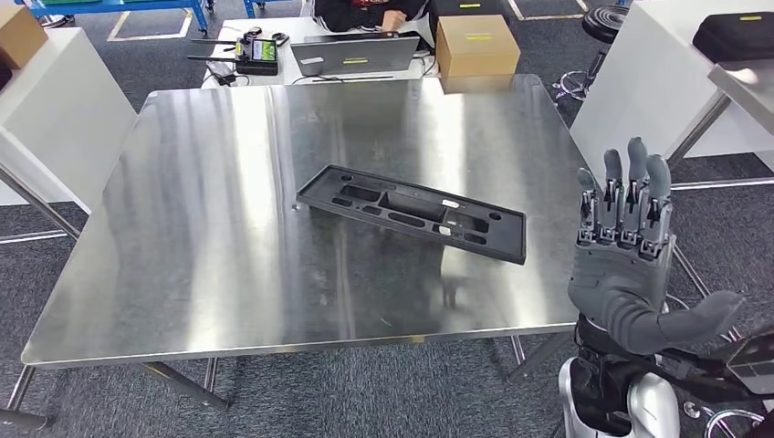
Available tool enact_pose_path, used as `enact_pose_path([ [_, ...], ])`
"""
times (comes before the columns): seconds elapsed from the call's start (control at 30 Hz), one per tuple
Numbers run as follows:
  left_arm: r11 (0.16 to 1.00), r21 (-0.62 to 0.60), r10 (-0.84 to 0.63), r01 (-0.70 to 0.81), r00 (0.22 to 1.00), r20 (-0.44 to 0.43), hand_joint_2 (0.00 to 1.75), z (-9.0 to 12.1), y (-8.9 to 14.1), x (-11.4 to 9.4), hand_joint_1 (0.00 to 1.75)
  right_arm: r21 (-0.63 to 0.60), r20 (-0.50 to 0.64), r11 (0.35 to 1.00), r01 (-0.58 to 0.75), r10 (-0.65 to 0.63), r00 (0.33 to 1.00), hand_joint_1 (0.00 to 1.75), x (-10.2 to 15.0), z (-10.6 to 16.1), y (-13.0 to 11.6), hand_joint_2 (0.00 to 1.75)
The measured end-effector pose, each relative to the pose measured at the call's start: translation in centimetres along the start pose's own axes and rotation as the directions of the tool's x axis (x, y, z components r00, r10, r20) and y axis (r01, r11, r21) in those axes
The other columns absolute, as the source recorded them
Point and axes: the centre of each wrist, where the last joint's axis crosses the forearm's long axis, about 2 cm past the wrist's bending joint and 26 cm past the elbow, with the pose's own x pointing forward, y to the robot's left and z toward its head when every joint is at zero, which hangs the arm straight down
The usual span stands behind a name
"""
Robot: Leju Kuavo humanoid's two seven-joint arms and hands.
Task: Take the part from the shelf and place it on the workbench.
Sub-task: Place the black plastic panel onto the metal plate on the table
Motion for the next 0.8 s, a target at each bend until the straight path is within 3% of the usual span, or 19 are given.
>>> enact_pose_path([
  [0.8, 0.998, -0.038, 0.042, -0.042, 0.999, -0.015, 0.0, -0.06, -0.05, -0.17, 0.0, 0.0, 0.001, 1.0, 0.0, 0.0, 1.0, 0.0, -0.29, -0.29, -0.08, 0.0],
])
